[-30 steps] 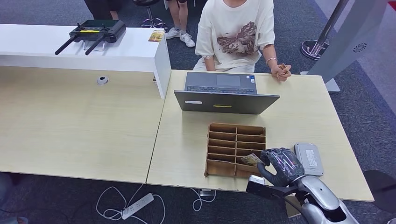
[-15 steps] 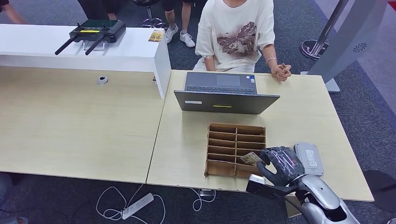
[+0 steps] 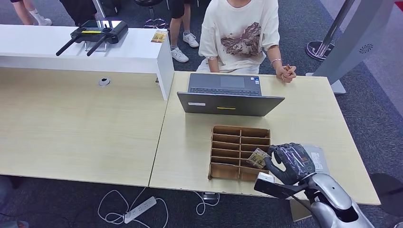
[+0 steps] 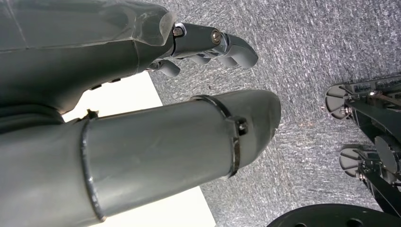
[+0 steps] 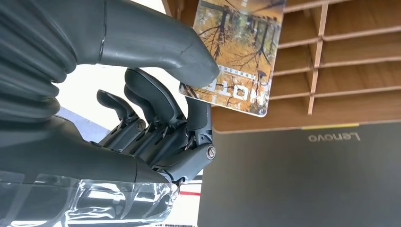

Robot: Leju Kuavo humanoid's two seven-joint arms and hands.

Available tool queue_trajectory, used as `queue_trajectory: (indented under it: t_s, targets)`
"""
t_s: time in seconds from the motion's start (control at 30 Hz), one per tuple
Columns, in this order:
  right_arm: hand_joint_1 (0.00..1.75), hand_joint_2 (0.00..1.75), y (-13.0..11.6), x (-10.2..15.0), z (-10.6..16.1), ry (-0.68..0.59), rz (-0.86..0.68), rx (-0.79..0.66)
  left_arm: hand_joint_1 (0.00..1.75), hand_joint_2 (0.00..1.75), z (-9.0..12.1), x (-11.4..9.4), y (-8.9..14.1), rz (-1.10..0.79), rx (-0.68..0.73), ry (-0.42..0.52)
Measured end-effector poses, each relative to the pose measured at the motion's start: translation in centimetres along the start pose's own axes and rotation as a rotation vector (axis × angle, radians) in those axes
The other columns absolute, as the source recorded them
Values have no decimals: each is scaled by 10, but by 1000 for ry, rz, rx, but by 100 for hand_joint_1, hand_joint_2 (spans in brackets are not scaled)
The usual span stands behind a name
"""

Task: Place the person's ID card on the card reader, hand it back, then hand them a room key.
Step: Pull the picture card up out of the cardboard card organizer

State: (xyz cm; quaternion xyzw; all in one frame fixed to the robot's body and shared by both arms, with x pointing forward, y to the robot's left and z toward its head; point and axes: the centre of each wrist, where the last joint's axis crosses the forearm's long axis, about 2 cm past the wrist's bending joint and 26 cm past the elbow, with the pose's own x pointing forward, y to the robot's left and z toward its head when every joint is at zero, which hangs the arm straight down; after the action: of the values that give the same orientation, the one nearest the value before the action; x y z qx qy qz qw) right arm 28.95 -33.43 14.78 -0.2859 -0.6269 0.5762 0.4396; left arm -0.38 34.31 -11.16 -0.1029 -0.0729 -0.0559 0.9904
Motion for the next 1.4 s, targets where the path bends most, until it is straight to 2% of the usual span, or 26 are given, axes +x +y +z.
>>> queue_trajectory:
  t_s: [1.0, 1.4]
  targets:
    - [175, 175, -23, 1, -5, -45, 25, -121, 0, 0, -1, 0, -3, 8, -5, -5]
    - [175, 175, -49, 3, -18, -120, 70, -236, 0, 0, -2, 0, -6, 16, -9, -10]
